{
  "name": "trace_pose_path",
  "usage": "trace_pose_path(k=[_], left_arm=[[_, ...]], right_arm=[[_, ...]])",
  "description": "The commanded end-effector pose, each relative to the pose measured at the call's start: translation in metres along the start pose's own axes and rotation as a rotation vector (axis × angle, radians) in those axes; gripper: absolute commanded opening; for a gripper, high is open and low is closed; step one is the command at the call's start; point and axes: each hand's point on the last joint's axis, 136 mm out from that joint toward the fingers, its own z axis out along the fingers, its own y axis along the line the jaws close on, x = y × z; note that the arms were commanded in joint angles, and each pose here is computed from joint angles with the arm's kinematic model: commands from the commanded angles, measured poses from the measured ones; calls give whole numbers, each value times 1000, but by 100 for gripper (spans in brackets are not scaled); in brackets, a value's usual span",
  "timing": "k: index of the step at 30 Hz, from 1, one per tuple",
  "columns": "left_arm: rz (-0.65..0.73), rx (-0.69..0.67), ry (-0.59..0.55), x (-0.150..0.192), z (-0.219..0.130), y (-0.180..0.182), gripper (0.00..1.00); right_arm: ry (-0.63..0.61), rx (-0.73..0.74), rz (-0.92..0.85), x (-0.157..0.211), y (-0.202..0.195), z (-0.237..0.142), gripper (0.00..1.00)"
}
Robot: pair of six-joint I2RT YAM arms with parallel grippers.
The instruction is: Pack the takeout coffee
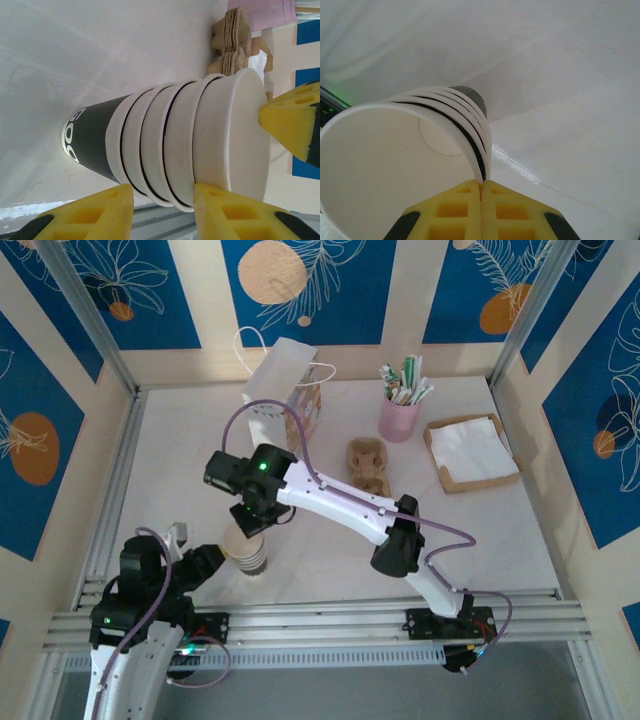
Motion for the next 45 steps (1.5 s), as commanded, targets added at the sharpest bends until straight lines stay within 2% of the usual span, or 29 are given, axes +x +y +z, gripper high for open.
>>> trace_pose_path(k=[1,19,27,36,41,45], left_arm=[[-1,29,8,1,2,-3,37],[6,39,13,2,4,-4,37],[13,57,17,2,4,-8,42],[20,71,19,2,1,-12,43],[62,88,-14,-1,-12,-24,55],[93,71,-41,-4,-23,-29,58]], right_arm=[[11,-22,9,1,2,-3,5],[-25,-125,36,-5,7,-20,0],[-31,-151,49,-6,5,-23,0],[-51,-183,56,-7,5,-33,0],[-60,-180,63,-9,1,-37,0],[-65,-179,65,-10,-1,-38,0]])
